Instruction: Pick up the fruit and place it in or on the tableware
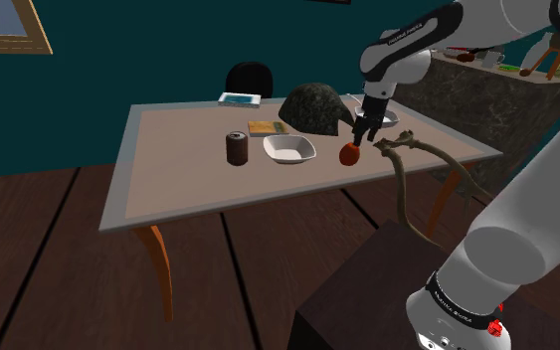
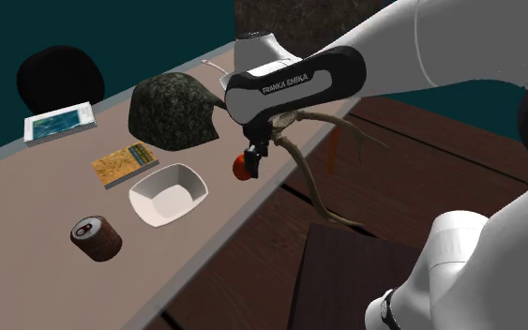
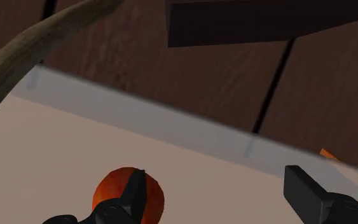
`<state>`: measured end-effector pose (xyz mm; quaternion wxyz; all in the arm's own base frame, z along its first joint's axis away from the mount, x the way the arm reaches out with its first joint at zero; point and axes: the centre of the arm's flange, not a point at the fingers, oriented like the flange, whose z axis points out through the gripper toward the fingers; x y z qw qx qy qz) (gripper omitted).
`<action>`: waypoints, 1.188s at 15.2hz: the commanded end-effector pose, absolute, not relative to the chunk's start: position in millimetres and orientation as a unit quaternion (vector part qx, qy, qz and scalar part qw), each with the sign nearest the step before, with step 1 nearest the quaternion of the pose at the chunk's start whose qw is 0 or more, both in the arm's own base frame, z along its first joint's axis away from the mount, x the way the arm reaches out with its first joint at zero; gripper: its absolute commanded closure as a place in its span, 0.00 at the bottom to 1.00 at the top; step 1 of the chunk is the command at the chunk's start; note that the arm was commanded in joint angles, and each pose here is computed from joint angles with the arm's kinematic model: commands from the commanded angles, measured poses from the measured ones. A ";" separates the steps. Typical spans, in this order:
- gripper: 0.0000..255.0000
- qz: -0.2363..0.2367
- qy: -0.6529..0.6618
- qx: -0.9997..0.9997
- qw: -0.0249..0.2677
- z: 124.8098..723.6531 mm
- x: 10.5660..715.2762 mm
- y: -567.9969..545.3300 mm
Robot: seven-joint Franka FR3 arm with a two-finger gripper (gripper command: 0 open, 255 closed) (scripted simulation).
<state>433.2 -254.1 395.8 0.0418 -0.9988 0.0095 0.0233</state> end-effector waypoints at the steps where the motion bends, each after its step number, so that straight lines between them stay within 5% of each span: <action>1: 0.00 0.017 0.007 -0.999 0.039 383.9 447.3 -274.7; 18: 0.00 0.001 0.000 -0.999 0.033 313.3 485.1 -332.0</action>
